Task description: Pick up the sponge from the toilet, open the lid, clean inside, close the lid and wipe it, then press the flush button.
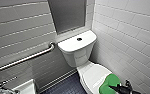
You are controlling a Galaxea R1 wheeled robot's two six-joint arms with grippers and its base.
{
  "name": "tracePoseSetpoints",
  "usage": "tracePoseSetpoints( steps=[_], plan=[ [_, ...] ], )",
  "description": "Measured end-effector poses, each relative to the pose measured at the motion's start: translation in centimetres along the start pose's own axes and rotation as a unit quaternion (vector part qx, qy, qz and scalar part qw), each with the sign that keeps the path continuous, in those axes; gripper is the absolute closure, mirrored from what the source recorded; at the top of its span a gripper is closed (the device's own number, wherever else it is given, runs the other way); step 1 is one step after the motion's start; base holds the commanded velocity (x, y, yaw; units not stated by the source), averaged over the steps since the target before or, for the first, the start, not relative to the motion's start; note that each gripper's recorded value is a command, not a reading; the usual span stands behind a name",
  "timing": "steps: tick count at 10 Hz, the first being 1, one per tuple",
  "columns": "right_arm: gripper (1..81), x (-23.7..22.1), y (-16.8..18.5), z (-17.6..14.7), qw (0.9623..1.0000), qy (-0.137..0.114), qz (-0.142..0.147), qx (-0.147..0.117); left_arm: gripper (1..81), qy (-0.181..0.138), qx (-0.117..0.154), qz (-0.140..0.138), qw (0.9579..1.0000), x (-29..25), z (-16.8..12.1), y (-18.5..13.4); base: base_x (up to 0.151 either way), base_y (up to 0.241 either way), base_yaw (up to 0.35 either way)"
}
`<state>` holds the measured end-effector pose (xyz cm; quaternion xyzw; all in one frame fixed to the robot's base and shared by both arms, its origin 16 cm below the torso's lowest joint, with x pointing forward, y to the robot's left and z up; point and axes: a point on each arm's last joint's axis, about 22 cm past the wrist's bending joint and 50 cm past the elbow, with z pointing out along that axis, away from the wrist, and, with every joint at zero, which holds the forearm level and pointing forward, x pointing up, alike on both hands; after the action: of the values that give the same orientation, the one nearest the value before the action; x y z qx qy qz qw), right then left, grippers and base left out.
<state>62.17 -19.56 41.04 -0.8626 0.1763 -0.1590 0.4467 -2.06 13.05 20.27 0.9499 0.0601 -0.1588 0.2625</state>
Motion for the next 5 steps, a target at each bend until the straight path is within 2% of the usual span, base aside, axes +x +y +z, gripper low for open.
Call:
tracePoseSetpoints(
  steps=[2,5],
  plan=[
    [81.1,0.9,-0.4,1.7,1.0,-0.002,0.002,0.005,1.0,0.006,0.001,0.004,1.0,1.2,1.0,-0.6,0.0,0.0,0.0],
    [81.1,4.9,-2.2,3.1,0.9998,0.016,0.005,0.012,1.0,0.0,0.004,0.002,1.0,0.8,1.2,-1.0,0.0,0.0,0.0]
  ],
)
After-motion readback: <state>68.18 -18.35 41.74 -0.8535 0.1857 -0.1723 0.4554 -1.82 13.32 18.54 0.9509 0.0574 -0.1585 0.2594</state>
